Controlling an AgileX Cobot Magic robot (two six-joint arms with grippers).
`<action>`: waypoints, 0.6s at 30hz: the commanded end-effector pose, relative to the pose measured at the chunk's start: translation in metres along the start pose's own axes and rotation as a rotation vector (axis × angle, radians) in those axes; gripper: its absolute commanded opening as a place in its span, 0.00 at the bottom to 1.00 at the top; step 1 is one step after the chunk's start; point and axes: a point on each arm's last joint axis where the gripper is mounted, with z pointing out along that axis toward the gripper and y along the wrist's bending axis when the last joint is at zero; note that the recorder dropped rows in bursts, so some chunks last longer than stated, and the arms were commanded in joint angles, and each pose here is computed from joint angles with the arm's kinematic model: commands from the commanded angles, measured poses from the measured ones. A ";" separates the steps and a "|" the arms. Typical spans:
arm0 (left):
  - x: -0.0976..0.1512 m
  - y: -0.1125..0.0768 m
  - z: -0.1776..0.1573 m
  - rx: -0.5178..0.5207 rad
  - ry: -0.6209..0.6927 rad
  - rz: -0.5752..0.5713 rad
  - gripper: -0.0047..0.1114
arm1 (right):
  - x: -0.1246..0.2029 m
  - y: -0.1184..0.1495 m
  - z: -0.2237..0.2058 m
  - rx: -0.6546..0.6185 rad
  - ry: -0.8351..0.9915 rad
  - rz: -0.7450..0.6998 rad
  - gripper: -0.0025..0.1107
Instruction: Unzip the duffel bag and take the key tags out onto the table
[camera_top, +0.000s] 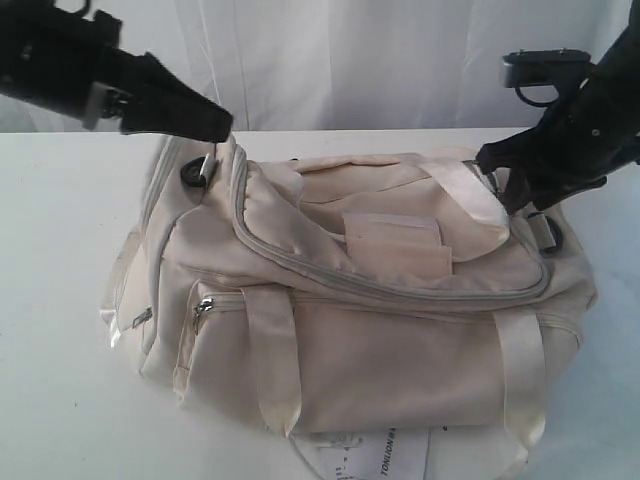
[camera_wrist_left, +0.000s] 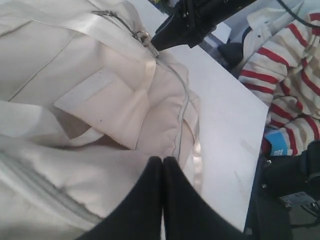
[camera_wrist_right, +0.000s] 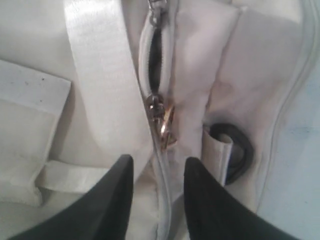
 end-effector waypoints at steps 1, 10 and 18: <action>-0.022 0.008 0.055 -0.006 0.113 -0.008 0.04 | 0.014 0.002 -0.017 0.017 -0.007 0.012 0.30; -0.051 0.040 0.155 0.018 0.158 -0.058 0.04 | 0.018 -0.001 -0.027 0.082 -0.131 -0.019 0.30; -0.055 0.070 0.214 0.090 0.124 -0.222 0.06 | 0.020 -0.012 -0.028 0.208 -0.112 0.028 0.30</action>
